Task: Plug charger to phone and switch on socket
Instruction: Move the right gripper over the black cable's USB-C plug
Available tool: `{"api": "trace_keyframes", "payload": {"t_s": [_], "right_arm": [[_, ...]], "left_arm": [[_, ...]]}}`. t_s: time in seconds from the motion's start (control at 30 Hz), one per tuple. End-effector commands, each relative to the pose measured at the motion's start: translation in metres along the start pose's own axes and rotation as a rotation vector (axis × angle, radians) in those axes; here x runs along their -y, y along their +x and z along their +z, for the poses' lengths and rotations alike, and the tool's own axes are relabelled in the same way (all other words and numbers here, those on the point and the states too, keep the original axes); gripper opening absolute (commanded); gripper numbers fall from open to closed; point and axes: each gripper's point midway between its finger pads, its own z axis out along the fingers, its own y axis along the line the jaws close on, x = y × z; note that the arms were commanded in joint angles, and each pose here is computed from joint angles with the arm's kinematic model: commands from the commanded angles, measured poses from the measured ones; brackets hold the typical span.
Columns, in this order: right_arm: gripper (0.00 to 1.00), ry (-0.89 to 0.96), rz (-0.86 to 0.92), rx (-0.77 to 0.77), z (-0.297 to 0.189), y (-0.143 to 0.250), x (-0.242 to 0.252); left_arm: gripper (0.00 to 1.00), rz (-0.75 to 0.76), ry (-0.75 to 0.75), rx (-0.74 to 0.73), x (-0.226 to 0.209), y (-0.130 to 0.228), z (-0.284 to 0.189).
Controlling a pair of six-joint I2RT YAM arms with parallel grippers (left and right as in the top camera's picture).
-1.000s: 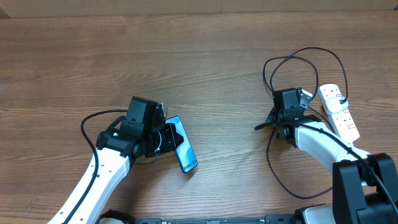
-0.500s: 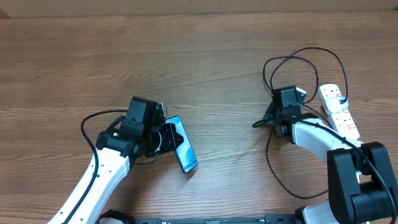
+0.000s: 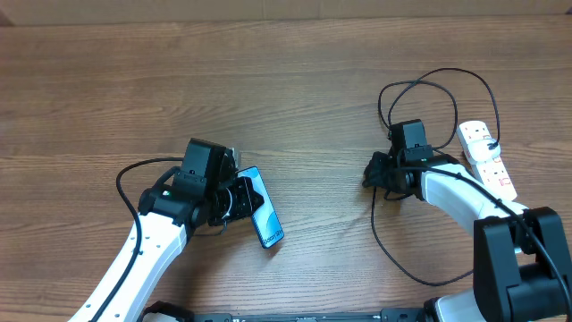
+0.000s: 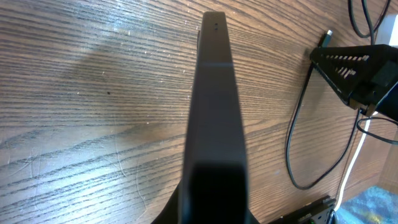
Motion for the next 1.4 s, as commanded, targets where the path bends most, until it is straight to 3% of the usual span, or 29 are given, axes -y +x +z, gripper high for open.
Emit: {"api": "trace_keyframes", "payload": {"t_s": [0.0, 0.13, 0.27, 0.67, 0.87, 0.97, 1.23, 1.37], "right_arm": [[0.39, 0.097, 0.008, -0.078, 0.017, 0.029, 0.026], [0.46, 0.152, -0.001, 0.020, 0.017, 0.008, 0.034], [0.45, 0.170, -0.004, 0.094, 0.015, -0.008, 0.034], [0.30, 0.104, -0.004, 0.053, 0.018, 0.000, 0.024], [0.17, 0.076, -0.003, 0.021, 0.019, 0.006, 0.020], [0.04, 0.077, -0.002, 0.018, 0.019, 0.008, 0.020], [0.04, 0.037, -0.003, -0.005, 0.020, 0.012, 0.014], [0.04, -0.093, -0.135, -0.051, 0.019, 0.020, -0.009]], "left_arm": [[0.06, -0.001, 0.032, 0.002, 0.007, -0.002, -0.002], [0.06, -0.001, 0.032, 0.001, 0.007, -0.002, -0.002], [0.06, -0.001, 0.032, 0.002, 0.007, -0.002, -0.002], [0.07, 0.001, 0.034, 0.005, 0.008, -0.003, -0.002], [0.07, 0.001, 0.034, 0.005, 0.008, -0.003, -0.002], [0.07, 0.000, 0.034, 0.004, 0.008, -0.003, -0.002], [0.06, 0.000, 0.034, 0.003, 0.008, -0.003, -0.002], [0.05, -0.001, 0.033, 0.002, 0.007, -0.002, -0.002]]}}
